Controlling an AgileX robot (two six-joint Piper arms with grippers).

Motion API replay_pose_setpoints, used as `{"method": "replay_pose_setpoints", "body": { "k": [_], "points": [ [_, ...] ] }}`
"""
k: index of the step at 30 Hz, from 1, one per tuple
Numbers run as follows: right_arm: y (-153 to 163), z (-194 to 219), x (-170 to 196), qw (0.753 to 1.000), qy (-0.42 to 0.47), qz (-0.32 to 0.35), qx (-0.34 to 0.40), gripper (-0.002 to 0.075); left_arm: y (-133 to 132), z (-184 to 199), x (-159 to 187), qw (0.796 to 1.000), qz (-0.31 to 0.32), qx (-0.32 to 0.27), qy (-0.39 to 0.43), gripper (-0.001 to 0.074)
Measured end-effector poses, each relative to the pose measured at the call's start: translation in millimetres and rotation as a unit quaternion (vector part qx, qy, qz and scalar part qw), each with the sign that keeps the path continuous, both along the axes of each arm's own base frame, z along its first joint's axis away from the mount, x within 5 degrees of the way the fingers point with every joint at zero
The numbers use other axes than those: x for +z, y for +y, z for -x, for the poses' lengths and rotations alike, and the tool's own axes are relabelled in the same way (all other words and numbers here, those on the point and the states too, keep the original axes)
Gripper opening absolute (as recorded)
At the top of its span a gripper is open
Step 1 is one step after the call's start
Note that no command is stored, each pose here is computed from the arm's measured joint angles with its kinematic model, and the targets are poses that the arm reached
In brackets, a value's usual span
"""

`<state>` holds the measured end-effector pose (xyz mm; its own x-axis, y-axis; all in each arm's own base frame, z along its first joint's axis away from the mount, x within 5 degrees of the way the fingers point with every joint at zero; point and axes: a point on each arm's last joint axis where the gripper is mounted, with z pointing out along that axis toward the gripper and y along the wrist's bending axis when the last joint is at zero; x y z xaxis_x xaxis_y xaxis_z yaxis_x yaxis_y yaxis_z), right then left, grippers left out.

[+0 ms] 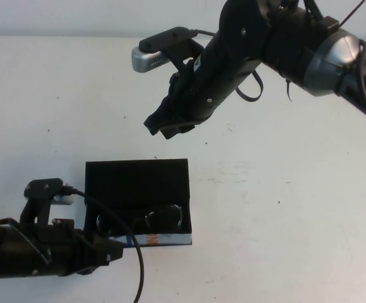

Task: Return glasses to glasses case
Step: Close the glasses case

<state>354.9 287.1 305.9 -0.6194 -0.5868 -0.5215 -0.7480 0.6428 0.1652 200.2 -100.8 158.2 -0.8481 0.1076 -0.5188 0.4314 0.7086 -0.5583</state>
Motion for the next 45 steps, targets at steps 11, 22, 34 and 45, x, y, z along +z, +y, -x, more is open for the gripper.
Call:
{"method": "replay_pose_setpoints", "body": {
  "k": [11,22,34,45],
  "points": [
    [18,-28,-30,1.000,0.009,-0.004,-0.003,-0.0011,-3,-15,-35,1.000,-0.019,-0.018,0.000,0.0001],
    [32,-49,-66,1.000,0.017,-0.009,-0.011,-0.0011,-4,-24,-35,0.999,-0.025,-0.030,-0.017,0.0001],
    [34,-45,-76,0.998,0.068,-0.009,0.010,-0.0011,-4,-24,-35,0.999,-0.026,-0.032,-0.021,0.0001],
    [32,-43,-73,0.996,0.090,-0.013,0.022,-0.0013,-4,-23,-36,0.999,-0.029,-0.039,-0.023,0.0001]
  ]
}}
